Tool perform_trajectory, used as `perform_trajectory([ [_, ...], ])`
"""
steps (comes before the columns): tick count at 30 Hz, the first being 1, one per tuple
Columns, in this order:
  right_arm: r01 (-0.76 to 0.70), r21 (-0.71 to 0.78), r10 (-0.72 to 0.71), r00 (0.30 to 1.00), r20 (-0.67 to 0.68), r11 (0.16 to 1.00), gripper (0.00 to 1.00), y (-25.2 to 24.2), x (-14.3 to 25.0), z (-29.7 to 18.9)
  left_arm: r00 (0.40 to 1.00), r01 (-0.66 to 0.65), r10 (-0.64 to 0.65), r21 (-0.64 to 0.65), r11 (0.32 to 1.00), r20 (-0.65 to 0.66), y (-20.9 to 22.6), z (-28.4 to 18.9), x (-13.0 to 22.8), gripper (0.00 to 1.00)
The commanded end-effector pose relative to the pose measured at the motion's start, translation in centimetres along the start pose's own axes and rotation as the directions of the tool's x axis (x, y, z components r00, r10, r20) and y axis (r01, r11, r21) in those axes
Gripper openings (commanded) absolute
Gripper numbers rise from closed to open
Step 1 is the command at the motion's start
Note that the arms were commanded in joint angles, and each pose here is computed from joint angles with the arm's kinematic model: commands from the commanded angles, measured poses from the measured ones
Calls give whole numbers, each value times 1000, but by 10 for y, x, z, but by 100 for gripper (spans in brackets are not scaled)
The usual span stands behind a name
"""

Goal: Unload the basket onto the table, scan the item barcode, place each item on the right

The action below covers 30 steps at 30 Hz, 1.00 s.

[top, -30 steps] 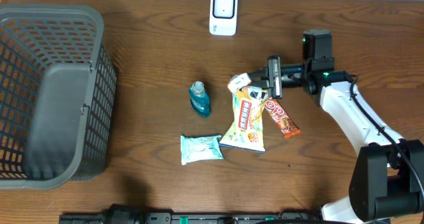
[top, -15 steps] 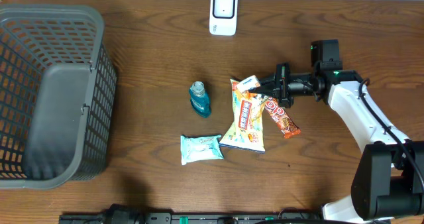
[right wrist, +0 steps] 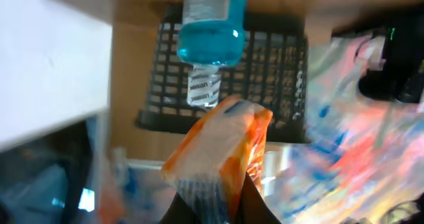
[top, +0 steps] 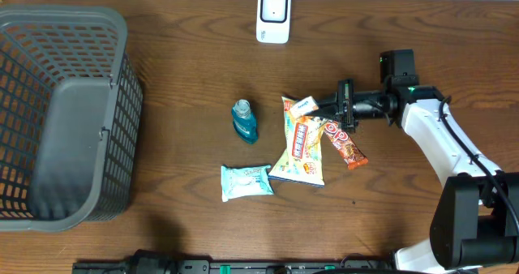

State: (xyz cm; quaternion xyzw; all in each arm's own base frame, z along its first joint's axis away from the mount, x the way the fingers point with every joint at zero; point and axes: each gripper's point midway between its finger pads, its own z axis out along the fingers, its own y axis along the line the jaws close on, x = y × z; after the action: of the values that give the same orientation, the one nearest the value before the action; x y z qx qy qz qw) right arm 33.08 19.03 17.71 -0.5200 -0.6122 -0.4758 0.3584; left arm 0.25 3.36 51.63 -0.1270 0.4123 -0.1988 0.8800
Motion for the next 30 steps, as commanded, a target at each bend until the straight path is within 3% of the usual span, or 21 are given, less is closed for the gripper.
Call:
perform_trajectory([
  [1, 479, 9, -479, 877, 50, 878, 1, 4, -6, -1, 1000, 6, -6, -11, 1000, 7, 1, 0, -1, 86],
  [4, 741, 33, -742, 668, 56, 670, 1, 5, -8, -1, 1000, 6, -6, -11, 1000, 4, 2, 0, 0, 86],
  [8, 860, 36, -860, 506, 57, 509, 1, 9, -8, -1, 1000, 6, -6, -12, 1000, 4, 2, 0, 0, 86],
  [14, 997, -73, -1000, 4, 20, 2, 1, 14, 17, -2, 1000, 5, -5, -14, 1000, -1, 2, 1, 2, 86],
  [16, 963, -180, -979, -202, 21, -203, 1, 10, 37, -4, 1000, 3, -3, -17, 1000, -8, 4, 2, 6, 86],
  [17, 894, -261, -930, -363, 50, -363, 1, 5, 51, -7, 1000, 1, -2, -23, 1000, -14, 5, 3, 9, 86],
  [19, 806, -295, -855, -509, 99, -513, 1, 1, 58, -9, 1000, -2, 1, -48, 999, -17, 11, 5, 13, 86],
  [21, 722, -281, -771, -622, 139, -633, 1, 1, 59, -8, 1000, -5, 3, -85, 996, -13, 18, 7, 17, 86],
  [23, 661, -270, -710, -686, 162, -700, 1, 0, 60, -7, 1000, -7, 6, -123, 992, -7, 25, 9, 19, 86],
  [30, 535, -255, -585, -786, 197, -805, 1, -3, 63, -2, 1000, -9, 10, -178, 984, 8, 36, 9, 20, 86],
])
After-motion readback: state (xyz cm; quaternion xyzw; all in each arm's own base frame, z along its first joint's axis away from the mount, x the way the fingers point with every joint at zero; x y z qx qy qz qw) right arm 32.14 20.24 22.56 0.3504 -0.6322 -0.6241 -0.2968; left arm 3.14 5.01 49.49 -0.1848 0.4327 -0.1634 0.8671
